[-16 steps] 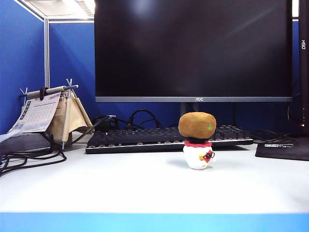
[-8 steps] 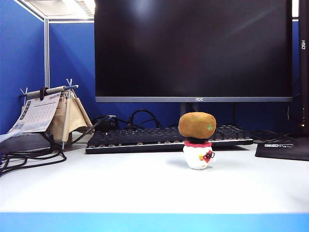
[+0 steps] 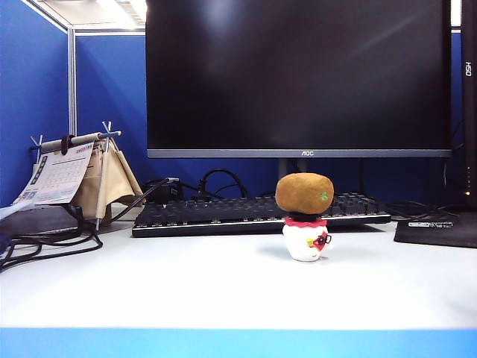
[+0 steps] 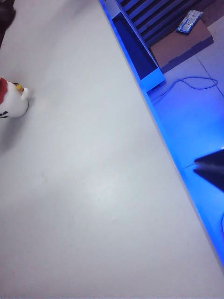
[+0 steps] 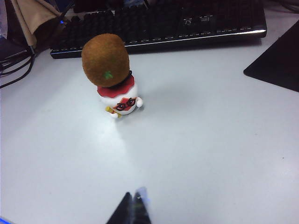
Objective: Place the kiwi on top of the doll with a flat head.
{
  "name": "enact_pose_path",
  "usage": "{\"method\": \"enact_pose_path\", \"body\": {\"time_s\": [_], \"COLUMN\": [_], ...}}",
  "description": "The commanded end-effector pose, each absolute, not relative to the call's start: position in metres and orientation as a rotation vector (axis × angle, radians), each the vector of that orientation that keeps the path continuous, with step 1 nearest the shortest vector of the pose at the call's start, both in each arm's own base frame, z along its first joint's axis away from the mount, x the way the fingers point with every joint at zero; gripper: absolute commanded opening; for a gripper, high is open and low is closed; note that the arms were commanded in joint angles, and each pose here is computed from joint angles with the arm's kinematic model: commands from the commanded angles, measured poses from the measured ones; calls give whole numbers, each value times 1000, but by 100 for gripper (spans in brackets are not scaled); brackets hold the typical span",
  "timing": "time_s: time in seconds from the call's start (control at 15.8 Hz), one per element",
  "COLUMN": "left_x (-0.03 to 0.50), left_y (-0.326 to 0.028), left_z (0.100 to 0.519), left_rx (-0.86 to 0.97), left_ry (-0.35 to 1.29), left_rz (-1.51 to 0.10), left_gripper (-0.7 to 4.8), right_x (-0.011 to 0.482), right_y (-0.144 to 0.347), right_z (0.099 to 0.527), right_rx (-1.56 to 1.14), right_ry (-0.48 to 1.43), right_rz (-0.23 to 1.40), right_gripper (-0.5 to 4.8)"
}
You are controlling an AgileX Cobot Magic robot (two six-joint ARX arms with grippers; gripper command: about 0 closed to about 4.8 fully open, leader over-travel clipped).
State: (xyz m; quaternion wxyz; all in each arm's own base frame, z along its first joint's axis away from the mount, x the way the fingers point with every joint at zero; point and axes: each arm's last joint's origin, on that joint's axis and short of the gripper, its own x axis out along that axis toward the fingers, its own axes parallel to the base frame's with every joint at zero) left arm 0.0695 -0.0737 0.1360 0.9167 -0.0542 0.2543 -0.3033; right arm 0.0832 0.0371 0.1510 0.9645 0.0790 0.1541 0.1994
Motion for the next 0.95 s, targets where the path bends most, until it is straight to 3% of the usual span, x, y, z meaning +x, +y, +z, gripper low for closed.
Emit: {"method": "enact_pose_path", "body": {"time_s": [0.06, 0.95], "left_x": [70, 71], "left_y": [-73, -72], "left_z": [134, 135], "left_rx": [-103, -90], "left_ry": [524, 501], "left_rz": [-612, -559], "left_gripper": [-5, -5], "right_x": [84, 84], "right_y": [37, 37], "right_z": [150, 150], "right_rx": [163, 163], "right_ry": [314, 314], "right_rz": [401, 401], "right_gripper": [-1, -1]}}
